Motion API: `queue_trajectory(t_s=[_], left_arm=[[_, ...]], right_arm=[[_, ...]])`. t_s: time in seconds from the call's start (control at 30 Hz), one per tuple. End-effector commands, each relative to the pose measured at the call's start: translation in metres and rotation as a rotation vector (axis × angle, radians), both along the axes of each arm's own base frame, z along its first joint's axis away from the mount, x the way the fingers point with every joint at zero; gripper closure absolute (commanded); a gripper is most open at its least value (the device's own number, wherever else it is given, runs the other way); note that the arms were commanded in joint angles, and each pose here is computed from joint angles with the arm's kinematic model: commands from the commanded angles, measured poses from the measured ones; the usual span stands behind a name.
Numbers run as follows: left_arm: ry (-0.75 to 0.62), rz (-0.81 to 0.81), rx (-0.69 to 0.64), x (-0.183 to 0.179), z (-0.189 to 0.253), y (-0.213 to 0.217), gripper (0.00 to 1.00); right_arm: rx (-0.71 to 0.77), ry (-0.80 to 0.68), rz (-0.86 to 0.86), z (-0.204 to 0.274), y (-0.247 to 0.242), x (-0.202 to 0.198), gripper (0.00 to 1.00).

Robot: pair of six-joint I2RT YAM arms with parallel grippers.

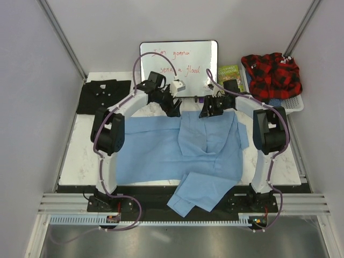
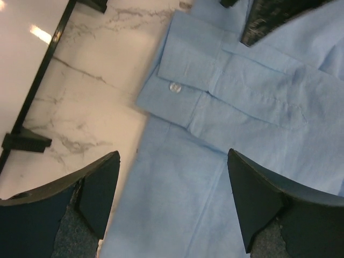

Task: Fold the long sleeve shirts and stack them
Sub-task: Fold the shirt

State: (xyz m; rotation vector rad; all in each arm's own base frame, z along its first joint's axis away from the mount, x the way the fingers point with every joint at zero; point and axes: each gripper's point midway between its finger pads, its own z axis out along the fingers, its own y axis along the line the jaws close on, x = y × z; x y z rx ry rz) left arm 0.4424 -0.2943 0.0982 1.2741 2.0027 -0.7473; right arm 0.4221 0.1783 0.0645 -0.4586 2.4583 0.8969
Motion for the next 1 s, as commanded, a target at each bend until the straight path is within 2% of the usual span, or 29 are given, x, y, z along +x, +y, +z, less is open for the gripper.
queue_trajectory(t_s=[0.0, 0.2, 0.33, 0.6, 0.7, 0.8, 0.87, 0.97], left_arm=[[-0.048, 0.063, -0.042, -0.005, 0.039, 0.016, 0.11], [-0.056, 0.092, -0.044, -0.018, 0.052, 0.036, 0.09], [-0.053, 0.096, -0.033, -0.026, 0.05, 0.045, 0.09], [-0.039, 0.106, -0.026, -0.026, 0.043, 0.05, 0.09], [-0.044, 0.109, -0.028, -0.023, 0.046, 0.049, 0.09], [-0.041, 0.113, -0.04, -0.021, 0.049, 0.049, 0.09], [-0.027, 0.116, -0.055, -0.021, 0.049, 0.049, 0.09], [-0.029, 0.115, -0.059, -0.021, 0.052, 0.048, 0.09]], right_arm=[[0.045, -0.048, -0.068, -0.001, 0.01, 0.044, 0.36], [0.066, -0.007, -0.068, -0.024, 0.015, 0.048, 0.38], [0.116, -0.005, -0.047, -0.018, 0.025, 0.045, 0.43], [0.118, -0.01, -0.04, -0.021, 0.032, 0.049, 0.44], [0.131, 0.007, -0.039, -0.023, 0.034, 0.05, 0.49], [0.16, 0.007, -0.013, -0.018, 0.038, 0.047, 0.6], [0.159, 0.019, -0.02, -0.019, 0.038, 0.046, 0.59], [0.12, 0.056, -0.05, -0.03, 0.032, 0.042, 0.51]])
